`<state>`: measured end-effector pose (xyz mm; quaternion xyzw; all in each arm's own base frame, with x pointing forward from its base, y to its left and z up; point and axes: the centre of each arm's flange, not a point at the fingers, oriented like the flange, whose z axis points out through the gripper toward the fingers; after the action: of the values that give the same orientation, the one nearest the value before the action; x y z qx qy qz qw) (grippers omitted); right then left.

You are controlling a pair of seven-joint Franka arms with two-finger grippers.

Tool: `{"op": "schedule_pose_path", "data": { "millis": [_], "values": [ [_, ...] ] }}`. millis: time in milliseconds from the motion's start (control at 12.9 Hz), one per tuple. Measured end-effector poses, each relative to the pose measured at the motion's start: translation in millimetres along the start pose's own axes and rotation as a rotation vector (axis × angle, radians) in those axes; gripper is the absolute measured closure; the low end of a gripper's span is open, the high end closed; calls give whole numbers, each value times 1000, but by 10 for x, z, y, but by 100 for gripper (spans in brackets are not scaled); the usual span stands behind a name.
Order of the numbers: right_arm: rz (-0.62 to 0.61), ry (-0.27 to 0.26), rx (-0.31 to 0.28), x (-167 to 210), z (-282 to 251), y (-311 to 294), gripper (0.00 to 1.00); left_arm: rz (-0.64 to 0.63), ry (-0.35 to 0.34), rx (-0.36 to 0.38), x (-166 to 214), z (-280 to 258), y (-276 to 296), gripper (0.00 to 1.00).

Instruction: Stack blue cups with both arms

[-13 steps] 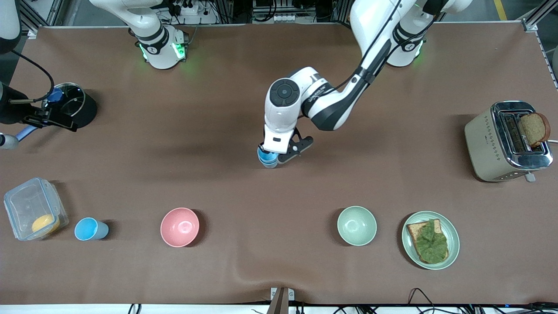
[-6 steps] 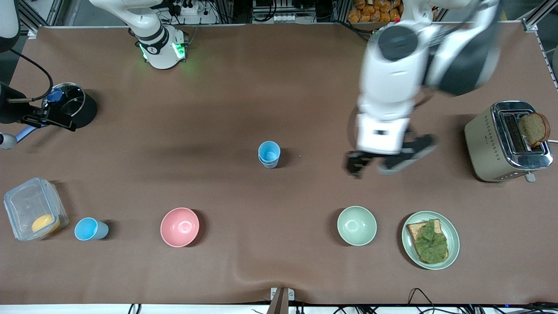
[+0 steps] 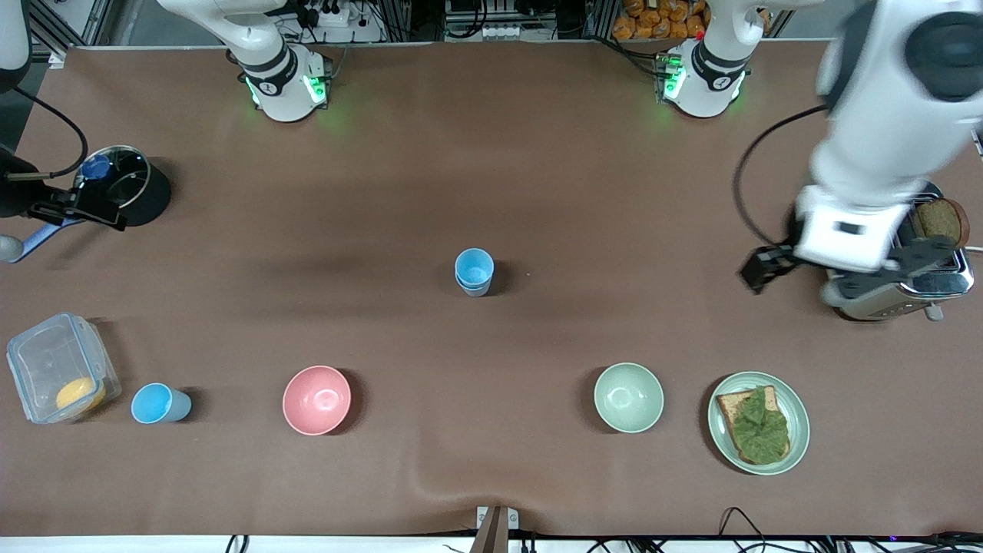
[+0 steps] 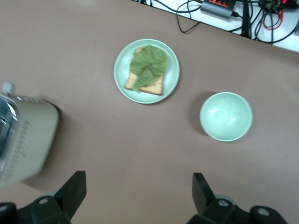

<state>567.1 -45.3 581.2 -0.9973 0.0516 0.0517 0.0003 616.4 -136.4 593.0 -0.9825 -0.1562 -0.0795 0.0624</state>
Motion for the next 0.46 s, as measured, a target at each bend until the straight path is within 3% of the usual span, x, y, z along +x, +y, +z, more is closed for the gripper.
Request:
{"op": "schedule_pose_path", "data": {
  "millis": [465],
  "values": [
    [-2, -3, -5, 10, 18, -9, 0, 269, -92, -60, 132, -154, -826, 0]
  ]
}}
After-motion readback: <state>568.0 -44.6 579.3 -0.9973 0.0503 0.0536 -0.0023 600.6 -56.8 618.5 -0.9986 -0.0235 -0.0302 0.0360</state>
